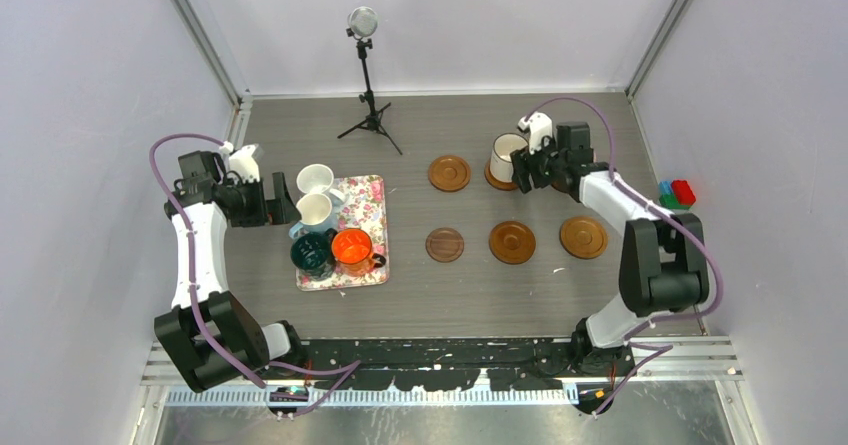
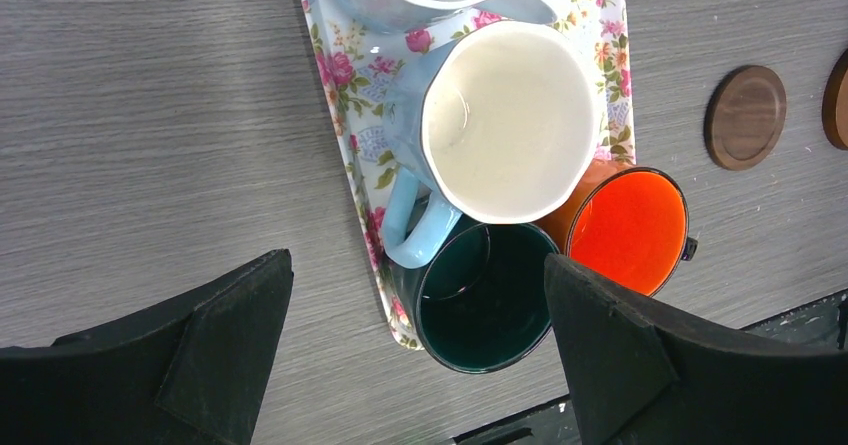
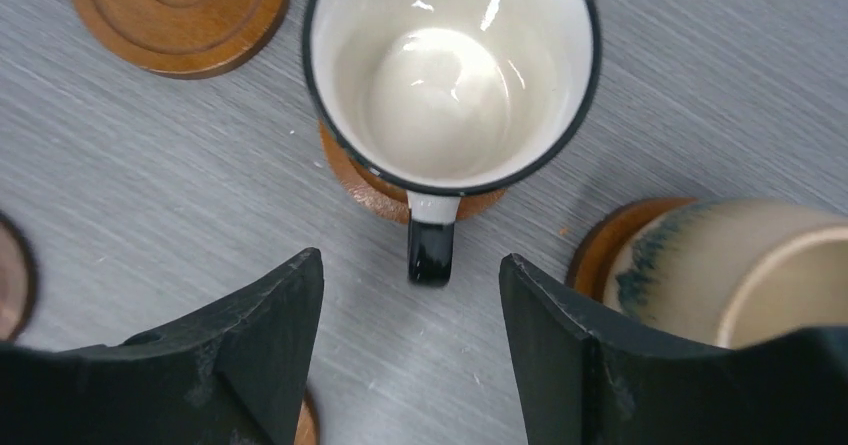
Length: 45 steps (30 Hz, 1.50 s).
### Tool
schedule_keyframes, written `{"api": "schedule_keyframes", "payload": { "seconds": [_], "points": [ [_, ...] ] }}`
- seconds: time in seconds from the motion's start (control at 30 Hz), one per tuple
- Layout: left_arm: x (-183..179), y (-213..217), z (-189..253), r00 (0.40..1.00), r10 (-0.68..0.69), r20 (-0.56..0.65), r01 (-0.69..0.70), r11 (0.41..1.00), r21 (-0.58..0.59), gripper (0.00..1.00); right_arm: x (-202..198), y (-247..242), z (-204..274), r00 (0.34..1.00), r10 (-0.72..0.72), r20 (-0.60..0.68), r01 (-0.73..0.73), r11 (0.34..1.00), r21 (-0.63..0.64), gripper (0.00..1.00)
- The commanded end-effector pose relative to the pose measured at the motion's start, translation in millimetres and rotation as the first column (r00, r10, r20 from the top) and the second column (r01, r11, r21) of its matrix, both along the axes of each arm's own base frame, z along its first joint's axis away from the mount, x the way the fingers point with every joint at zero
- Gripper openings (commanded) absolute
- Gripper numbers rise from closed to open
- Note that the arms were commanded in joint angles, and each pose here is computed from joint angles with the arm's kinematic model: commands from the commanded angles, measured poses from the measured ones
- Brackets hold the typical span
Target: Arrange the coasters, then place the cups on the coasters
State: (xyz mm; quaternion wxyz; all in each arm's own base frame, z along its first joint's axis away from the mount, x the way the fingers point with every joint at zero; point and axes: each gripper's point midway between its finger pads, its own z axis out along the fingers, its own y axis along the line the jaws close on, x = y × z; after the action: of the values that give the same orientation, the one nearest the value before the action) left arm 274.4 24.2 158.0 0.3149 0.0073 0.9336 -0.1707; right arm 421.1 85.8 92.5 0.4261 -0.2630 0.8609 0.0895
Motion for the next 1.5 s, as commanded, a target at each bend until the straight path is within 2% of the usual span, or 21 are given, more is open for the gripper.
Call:
{"api": "schedule_keyframes", "payload": {
  "seconds": [0.0, 0.17, 0.3, 0.5, 0.67, 0.83, 0.93, 1.23, 1.47],
  "points": [
    [0, -2, 17, 0.998, -0.023, 0.051, 0.022, 1.0, 0.02, 1.0, -7, -4, 67, 0.997, -0.021, 0.074, 0.021, 1.0, 0.013, 0.7],
    [-2, -2, 15, 0.998, -0.023, 0.051, 0.022, 0.999, 0.024, 1.0, -16, 2, 112, 0.995, -0.096, 0.042, 0.092, 0.991, 0.093, 0.71],
    [-4, -3, 13, 0.999, -0.02, 0.047, 0.019, 1.0, 0.019, 1.0, -37, 56, 132, 1.0, 0.018, 0.02, -0.02, 0.99, 0.141, 0.71],
    [-4, -2, 14, 0.999, -0.011, 0.047, 0.01, 1.0, 0.02, 1.0, -89, 173, 111, 0.951, 0.306, -0.052, -0.302, 0.95, 0.075, 0.71],
    [-8, 0, 18, 0.999, -0.016, 0.04, 0.014, 0.999, 0.05, 1.0, -133, 253, 80, 0.888, 0.45, -0.094, -0.446, 0.893, 0.065, 0.71],
    [-12, 1, 18, 0.999, -0.017, 0.033, 0.015, 0.998, 0.063, 1.0, -177, 308, 52, 0.819, 0.561, -0.125, -0.563, 0.826, 0.021, 0.71],
    [-12, 1, 20, 0.999, -0.012, 0.04, 0.009, 0.998, 0.06, 1.0, -188, 330, 42, 0.804, 0.582, -0.12, -0.587, 0.809, -0.005, 0.71],
    [-12, 0, 24, 0.998, 0.0, 0.057, -0.003, 0.998, 0.06, 1.0, -190, 366, 9, 0.81, 0.577, -0.103, -0.582, 0.813, -0.025, 0.66],
    [-12, 2, 25, 0.998, 0.004, 0.063, -0.009, 0.998, 0.067, 1.0, -185, 380, -8, 0.814, 0.571, -0.106, -0.578, 0.813, -0.065, 0.52]
  ]
}}
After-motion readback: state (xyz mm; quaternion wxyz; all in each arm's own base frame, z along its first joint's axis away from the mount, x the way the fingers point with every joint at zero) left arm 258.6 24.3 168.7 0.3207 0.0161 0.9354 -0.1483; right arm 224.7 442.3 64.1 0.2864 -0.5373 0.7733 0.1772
